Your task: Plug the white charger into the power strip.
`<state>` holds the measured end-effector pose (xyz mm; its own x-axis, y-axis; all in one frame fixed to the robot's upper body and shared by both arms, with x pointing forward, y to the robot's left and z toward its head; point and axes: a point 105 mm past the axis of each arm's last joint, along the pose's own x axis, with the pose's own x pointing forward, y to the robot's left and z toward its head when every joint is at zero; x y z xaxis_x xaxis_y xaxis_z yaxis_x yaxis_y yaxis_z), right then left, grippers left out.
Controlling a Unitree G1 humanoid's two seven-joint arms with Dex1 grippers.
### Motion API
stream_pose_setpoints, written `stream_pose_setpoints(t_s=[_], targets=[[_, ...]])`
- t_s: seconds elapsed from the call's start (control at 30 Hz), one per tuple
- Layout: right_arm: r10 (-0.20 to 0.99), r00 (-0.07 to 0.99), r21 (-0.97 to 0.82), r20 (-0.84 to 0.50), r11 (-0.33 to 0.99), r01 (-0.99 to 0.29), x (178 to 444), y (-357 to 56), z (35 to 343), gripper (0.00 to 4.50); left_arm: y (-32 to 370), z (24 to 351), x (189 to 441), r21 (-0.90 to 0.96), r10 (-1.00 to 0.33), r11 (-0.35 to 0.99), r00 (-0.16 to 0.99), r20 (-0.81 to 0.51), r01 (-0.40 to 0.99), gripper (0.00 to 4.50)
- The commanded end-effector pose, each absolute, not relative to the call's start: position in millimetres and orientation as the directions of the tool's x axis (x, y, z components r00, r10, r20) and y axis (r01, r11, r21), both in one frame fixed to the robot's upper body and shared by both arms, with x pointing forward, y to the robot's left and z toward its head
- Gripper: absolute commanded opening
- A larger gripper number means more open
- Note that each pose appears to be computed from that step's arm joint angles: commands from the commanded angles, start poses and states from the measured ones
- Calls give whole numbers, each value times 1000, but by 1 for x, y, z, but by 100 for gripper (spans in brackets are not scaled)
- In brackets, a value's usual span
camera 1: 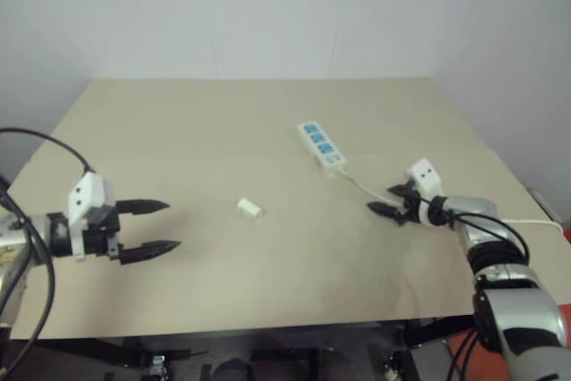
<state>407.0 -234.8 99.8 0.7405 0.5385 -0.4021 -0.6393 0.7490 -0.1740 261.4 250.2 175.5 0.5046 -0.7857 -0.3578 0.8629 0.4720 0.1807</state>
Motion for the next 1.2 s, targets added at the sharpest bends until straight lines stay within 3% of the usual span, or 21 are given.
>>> stream_pose_setpoints(t_s=[0.03, 0.33, 0.47, 0.6, 0.73, 0.9, 0.93, 1.2], targets=[[560, 718, -185, -414, 720, -669, 407, -232, 101, 322, 250, 186, 258, 231, -773, 467, 521, -362, 854, 450], [587, 712, -241, -385, 681, -692, 407, -223, 105, 2, 246, 186, 261, 243, -776, 457, 517, -360, 856, 450], [604, 705, -302, -373, 639, -707, 398, -229, 108, 1, 244, 187, 266, 251, -781, 444, 509, -363, 860, 450], [635, 681, -309, -364, 608, -732, 364, -251, 112, 1, 244, 191, 269, 256, -785, 440, 507, -355, 861, 450], [602, 692, -312, -398, 620, -720, 330, -270, 104, 1, 244, 188, 270, 250, -788, 438, 502, -356, 864, 450], [556, 730, -345, -398, 646, -681, 315, -273, 92, 1, 239, 185, 278, 246, -801, 416, 480, -357, 876, 450], [554, 735, -360, -390, 644, -676, 314, -271, 92, 72, 238, 186, 280, 248, -804, 413, 478, -354, 877, 450], [557, 808, -301, -193, 750, -589, 329, -232, 109, 342, 237, 187, 288, 263, -806, 403, 476, -351, 877, 450]])
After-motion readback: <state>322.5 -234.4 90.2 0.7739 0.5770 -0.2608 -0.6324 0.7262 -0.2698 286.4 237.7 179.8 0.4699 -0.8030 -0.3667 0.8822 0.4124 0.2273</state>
